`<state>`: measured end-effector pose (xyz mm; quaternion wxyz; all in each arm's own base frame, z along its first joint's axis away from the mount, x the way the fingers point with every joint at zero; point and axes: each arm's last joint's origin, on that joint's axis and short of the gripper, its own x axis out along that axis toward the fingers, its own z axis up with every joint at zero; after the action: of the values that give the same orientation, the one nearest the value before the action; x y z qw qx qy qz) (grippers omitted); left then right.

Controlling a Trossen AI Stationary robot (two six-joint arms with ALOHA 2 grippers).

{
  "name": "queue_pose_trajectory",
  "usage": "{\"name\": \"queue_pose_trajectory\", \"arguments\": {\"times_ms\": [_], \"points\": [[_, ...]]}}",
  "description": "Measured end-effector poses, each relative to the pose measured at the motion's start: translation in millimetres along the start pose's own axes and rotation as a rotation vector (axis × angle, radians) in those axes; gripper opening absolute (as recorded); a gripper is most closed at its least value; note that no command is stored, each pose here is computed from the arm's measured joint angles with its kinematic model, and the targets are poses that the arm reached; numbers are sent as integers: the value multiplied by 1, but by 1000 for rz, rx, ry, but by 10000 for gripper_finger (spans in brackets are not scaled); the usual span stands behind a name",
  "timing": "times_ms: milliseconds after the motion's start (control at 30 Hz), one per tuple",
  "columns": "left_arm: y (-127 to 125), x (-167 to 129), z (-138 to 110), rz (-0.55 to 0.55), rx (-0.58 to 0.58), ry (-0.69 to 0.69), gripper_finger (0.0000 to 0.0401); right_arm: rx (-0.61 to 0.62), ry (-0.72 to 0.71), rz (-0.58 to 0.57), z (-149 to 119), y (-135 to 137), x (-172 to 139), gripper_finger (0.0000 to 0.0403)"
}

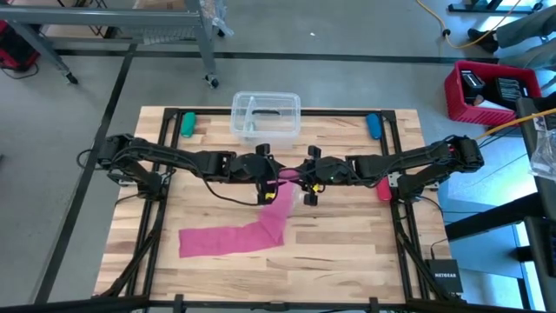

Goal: Roll bandage
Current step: Roll the pink bandage

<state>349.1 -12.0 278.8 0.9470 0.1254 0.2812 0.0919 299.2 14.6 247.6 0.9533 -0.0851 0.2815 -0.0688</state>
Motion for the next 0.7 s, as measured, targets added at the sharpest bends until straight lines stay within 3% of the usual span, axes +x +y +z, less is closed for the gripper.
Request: {"name": "queue_pose_trajectory", "arguments": {"times_ms": [300,500,700], "points": [[0,0,-1,-8,17,12,121,0,-5,35,0,1,0,147],[-1,0,-1,-11,29,13,115,31,5,83,1,1,-4,154],[-6,-1,-3,-19,89,31,111,70,137,202,18,-5,-37,215]]}}
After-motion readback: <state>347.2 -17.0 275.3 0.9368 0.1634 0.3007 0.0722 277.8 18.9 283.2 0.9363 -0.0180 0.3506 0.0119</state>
